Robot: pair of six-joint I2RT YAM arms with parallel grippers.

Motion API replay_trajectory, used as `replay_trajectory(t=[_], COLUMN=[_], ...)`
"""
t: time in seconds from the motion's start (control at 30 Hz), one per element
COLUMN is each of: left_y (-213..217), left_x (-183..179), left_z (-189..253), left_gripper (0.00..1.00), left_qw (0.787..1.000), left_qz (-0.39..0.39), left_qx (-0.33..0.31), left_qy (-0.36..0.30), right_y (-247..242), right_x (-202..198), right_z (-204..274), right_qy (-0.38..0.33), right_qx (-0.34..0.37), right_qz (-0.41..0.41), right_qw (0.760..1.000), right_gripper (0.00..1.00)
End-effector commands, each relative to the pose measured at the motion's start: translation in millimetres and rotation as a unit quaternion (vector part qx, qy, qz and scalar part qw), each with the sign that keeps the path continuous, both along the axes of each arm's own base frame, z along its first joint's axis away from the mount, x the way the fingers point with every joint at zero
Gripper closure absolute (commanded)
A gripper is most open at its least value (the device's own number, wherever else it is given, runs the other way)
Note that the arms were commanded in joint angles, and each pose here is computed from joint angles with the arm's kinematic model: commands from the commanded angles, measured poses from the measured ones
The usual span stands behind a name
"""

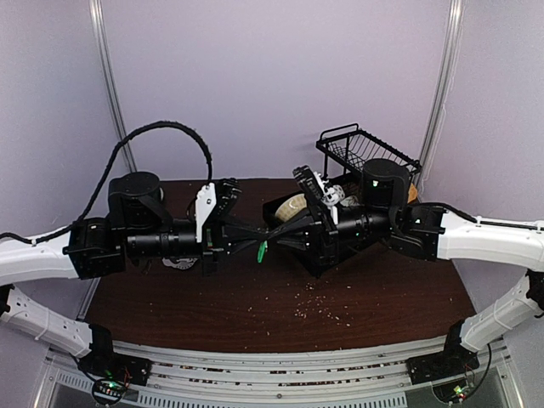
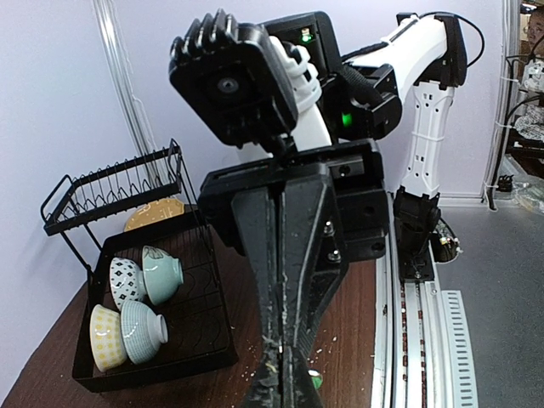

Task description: Put the keys on the keyring

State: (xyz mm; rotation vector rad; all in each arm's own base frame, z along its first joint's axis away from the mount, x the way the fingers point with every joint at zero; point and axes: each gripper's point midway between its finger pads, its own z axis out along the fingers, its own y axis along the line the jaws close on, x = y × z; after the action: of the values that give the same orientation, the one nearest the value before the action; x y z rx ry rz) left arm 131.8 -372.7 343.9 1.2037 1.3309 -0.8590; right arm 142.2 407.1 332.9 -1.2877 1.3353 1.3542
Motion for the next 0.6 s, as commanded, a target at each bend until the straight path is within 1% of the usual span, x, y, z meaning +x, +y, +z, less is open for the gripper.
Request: replay_trajectory(t=[0.0, 0.1, 0.13, 0.17, 0.2, 0.23, 0.27, 0.3, 0.37, 0.4, 0.43, 0.5, 0.57], left_y=[-0.3, 0.9, 1.4, 2.5, 4.0, 6.5, 10.5, 17.8, 38.2, 52.1, 66.7, 102.6, 144.2], left_x=[-2.5, 0.7, 3.0, 5.7, 8.9, 13.0, 18.1, 27.9, 50.7, 69.1, 89.4, 133.4, 170.5], left_z=[1.8, 0.6, 1.1, 0.2, 1.3, 3.1, 6.3, 9.7, 16.4, 15.9, 7.8, -20.6, -63.1], left_gripper=[1.00, 1.00, 0.99, 0.77, 0.50, 0.35, 0.28, 0.20, 0.12, 0.10, 0.09, 0.09, 0.13], left_qw=[1.000, 1.000, 1.000, 1.000, 0.999, 0.999, 0.997, 0.994, 0.983, 0.972, 0.960, 0.929, 0.885], left_qz=[-0.005, 0.006, 0.013, 0.023, 0.034, 0.049, 0.067, 0.101, 0.176, 0.221, 0.263, 0.339, 0.415], left_qx=[-0.007, -0.008, -0.010, -0.010, -0.013, -0.017, -0.023, -0.030, -0.047, -0.052, -0.043, -0.022, 0.012], left_qy=[-0.013, -0.008, -0.002, 0.004, 0.009, 0.015, 0.018, 0.022, 0.039, 0.057, 0.081, 0.151, 0.209], right_y=[1.2, -1.5, -2.5, -4.1, -4.7, -5.0, -6.2, -7.7, -13.1, -16.3, -21.1, -30.0, -38.7], right_x=[-10.2, -9.4, -7.3, -5.9, -3.4, -0.2, 4.4, 10.7, 29.9, 35.1, 44.9, 56.0, 62.2], right_z=[21.2, 20.5, 19.4, 18.5, 16.4, 13.7, 10.2, 4.6, -6.0, -10.8, -15.2, -22.9, -26.1], right_qy=[-0.017, -0.026, -0.030, -0.030, -0.029, -0.028, -0.026, -0.022, -0.016, -0.014, -0.014, -0.015, -0.018], right_qx=[0.028, 0.027, 0.024, 0.021, 0.016, 0.009, 0.000, -0.012, -0.037, -0.049, -0.061, -0.080, -0.089], right_qz=[0.025, 0.018, 0.010, 0.003, -0.004, -0.014, -0.025, -0.040, -0.089, -0.102, -0.130, -0.166, -0.191], right_qw=[0.999, 0.999, 0.999, 0.999, 0.999, 0.999, 0.999, 0.999, 0.995, 0.993, 0.990, 0.983, 0.977], right_gripper=[1.00, 1.00, 1.00, 1.00, 1.00, 1.00, 1.00, 1.00, 1.00, 1.00, 1.00, 1.00, 1.00])
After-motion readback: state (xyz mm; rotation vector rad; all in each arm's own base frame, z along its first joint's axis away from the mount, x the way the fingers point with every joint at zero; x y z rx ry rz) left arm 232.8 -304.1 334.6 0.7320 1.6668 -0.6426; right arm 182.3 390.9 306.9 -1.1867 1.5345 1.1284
